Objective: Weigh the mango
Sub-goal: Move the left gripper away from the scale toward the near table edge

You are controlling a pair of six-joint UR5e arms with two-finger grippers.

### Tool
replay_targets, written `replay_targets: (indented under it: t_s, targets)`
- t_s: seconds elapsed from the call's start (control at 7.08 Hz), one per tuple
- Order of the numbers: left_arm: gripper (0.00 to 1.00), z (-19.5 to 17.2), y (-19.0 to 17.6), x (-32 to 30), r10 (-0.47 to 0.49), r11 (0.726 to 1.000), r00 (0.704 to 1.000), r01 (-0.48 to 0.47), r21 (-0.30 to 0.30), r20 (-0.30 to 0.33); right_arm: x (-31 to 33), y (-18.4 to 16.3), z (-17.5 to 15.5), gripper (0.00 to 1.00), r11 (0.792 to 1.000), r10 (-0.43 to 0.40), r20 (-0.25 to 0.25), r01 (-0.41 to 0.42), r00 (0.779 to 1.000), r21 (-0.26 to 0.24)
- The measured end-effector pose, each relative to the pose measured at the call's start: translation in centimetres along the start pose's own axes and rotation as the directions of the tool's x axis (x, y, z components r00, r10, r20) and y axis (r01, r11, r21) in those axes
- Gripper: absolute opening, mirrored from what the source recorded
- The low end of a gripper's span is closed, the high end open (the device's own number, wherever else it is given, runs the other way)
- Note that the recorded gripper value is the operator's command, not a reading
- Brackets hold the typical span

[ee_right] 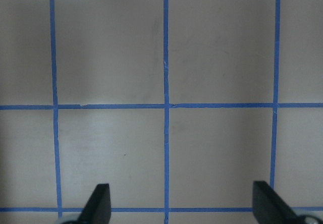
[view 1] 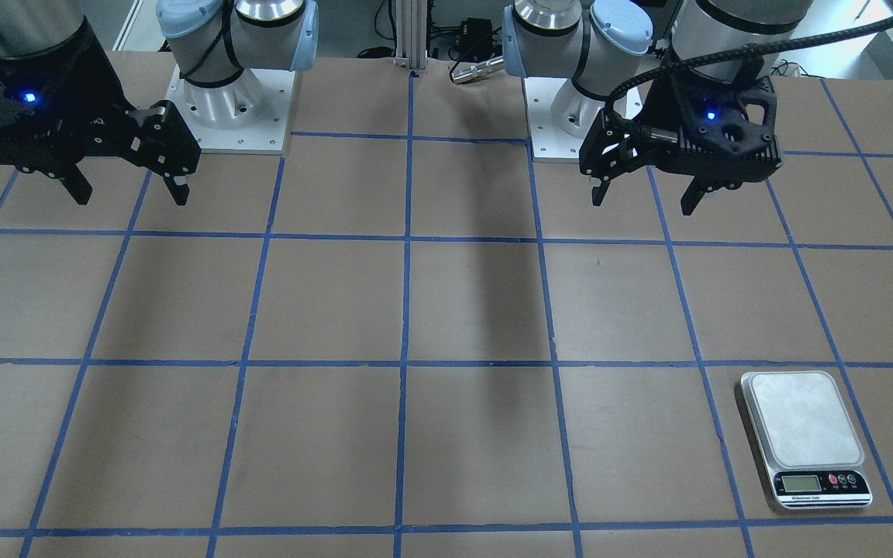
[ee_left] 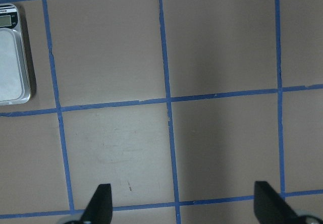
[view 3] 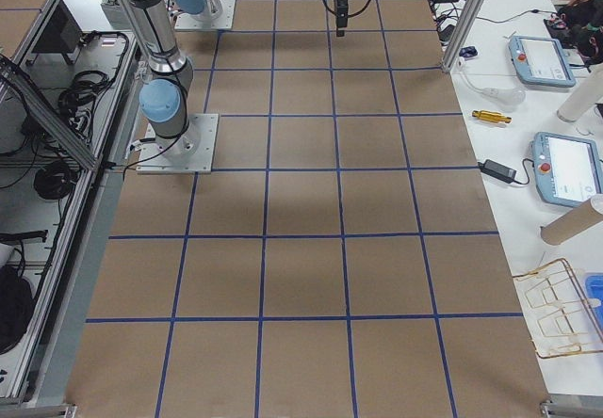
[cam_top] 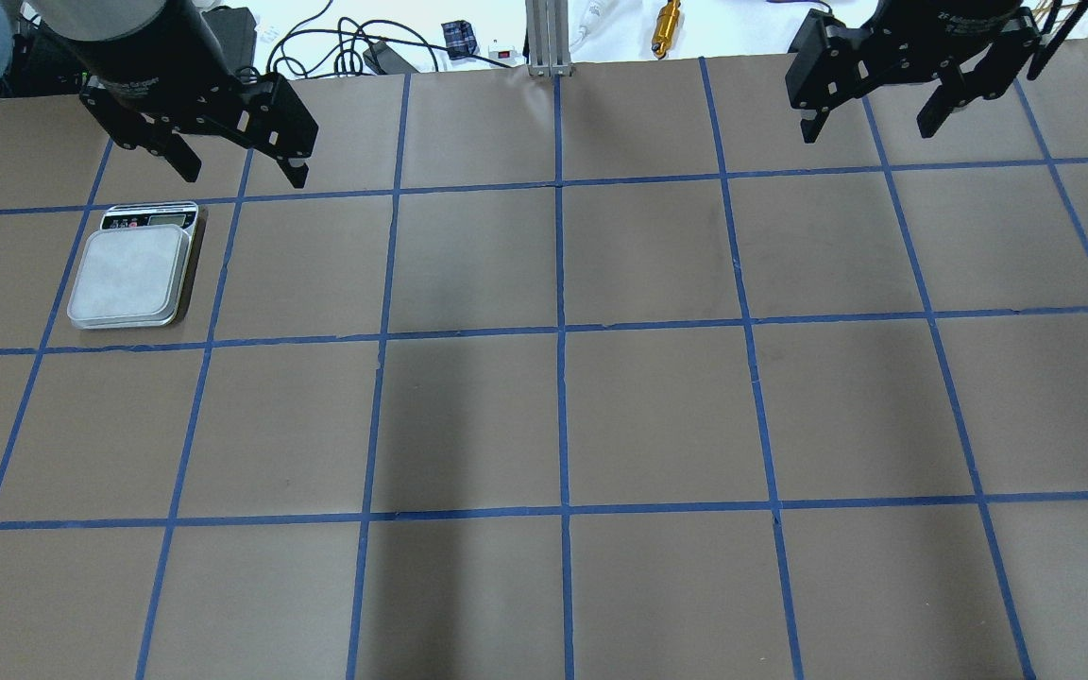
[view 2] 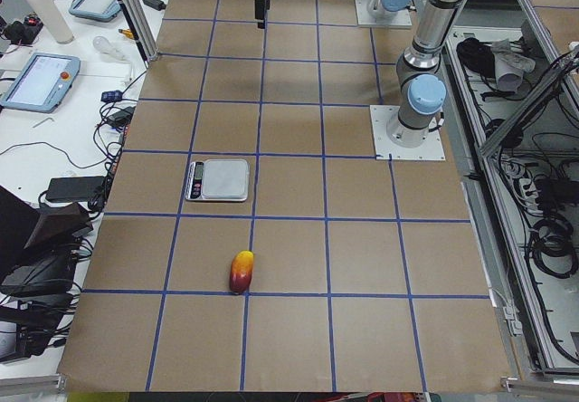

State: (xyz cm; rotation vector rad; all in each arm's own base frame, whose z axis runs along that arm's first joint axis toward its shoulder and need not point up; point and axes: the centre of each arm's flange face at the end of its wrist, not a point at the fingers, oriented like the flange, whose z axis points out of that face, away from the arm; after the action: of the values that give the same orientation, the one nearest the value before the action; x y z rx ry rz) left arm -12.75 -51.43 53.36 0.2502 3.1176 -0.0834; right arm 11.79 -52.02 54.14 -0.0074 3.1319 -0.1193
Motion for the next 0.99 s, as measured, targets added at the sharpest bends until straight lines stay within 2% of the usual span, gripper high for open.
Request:
replay_targets:
  t_s: [0.57, 0.99]
  targets:
    - [1.00, -1.5, 2.9, -9.3, 0.200, 0.978, 0.980, -0.201, -0.060, -0.022, 0.0, 0.0, 0.0, 1.00, 1.000, 0.000, -0.001, 0.000, 1.000, 0.000]
    - [1.00, -1.7, 6.0, -19.4, 0.356, 0.930, 0.932, -0.360, -0.078, -0.064, 0.0, 0.0, 0.0, 1.00, 1.000, 0.000, -0.001, 0.000, 1.000, 0.000]
